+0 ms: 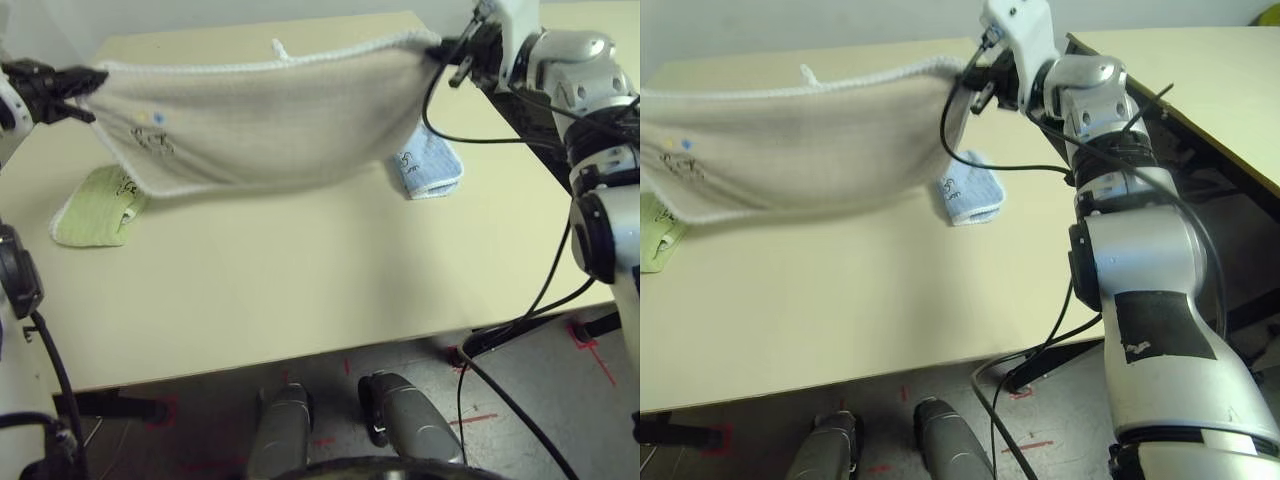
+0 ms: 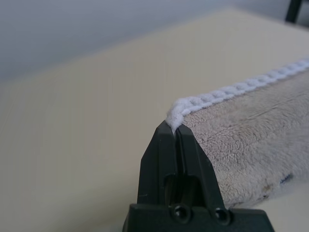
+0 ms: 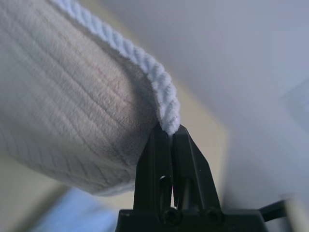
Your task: Fold the towel and set it aside.
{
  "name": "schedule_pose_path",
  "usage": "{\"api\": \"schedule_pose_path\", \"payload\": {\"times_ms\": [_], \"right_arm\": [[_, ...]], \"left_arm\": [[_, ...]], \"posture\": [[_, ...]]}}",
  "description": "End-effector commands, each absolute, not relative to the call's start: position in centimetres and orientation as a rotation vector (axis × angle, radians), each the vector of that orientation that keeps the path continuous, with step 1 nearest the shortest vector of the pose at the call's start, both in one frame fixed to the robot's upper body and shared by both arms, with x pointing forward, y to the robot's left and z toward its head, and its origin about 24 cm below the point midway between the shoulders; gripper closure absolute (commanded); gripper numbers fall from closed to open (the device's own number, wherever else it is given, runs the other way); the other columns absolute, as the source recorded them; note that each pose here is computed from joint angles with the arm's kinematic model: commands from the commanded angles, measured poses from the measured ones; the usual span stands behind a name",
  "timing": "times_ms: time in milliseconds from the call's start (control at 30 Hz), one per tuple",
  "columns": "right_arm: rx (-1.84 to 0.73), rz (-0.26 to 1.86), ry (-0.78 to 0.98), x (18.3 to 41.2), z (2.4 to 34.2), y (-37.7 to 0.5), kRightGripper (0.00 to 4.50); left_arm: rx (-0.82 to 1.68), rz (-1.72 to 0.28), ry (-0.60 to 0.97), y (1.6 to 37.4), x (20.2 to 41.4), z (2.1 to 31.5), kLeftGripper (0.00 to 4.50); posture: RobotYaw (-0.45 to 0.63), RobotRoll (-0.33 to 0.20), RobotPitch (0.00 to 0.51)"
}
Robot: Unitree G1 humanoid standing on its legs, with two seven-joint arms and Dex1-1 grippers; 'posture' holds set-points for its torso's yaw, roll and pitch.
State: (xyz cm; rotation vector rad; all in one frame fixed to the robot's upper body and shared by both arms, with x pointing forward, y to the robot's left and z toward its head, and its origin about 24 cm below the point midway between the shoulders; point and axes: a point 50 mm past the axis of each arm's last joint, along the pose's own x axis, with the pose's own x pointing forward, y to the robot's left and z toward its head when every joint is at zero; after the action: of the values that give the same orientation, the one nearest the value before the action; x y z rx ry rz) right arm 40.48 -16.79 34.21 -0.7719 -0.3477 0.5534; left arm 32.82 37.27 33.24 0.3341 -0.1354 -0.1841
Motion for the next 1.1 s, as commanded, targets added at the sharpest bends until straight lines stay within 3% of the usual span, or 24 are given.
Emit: {"api": "schedule_pose_path", "payload": {"times_ms": [33, 300, 400, 533, 633, 800, 1100], "right_arm": [[-0.767, 0.538, -0.327, 40.5, 32.8, -18.7, 4.50], [-0.704, 0.881, -0.252, 38.3, 23.3, -20.1, 4.50], [-0.770, 1.031, -0.284, 34.7, 18.7, -20.1, 4.50], [-0.808, 1.164, -0.308, 29.7, 14.7, -20.7, 4.50], [-0.815, 1.198, -0.314, 27.9, 13.7, -21.2, 4.50], [-0.858, 1.238, -0.304, 26.9, 12.8, -22.1, 4.50], [-0.880, 1.256, -0.206, 27.3, 12.3, -23.5, 4.50]], "left_arm": [[0.438, -0.238, -0.123, 37.8, 32.0, 32.8, 4.44], [0.547, -0.734, 0.068, 37.7, 29.4, 24.0, 4.44], [0.477, -0.912, 0.114, 37.3, 27.2, 19.2, 4.44], [0.393, -1.061, 0.211, 35.5, 22.6, 14.4, 4.44], [0.375, -1.080, 0.239, 34.6, 20.5, 13.7, 4.44], [0.393, -1.070, 0.278, 34.5, 19.0, 14.2, 4.44], [0.484, -0.981, 0.318, 38.1, 19.2, 16.6, 4.44]], "posture": [[-0.10, 0.000, 0.145], [-0.10, 0.000, 0.168], [-0.08, 0.000, 0.172], [-0.06, 0.000, 0.174], [-0.05, 0.000, 0.172], [-0.04, 0.000, 0.170], [-0.03, 0.000, 0.166]]}}
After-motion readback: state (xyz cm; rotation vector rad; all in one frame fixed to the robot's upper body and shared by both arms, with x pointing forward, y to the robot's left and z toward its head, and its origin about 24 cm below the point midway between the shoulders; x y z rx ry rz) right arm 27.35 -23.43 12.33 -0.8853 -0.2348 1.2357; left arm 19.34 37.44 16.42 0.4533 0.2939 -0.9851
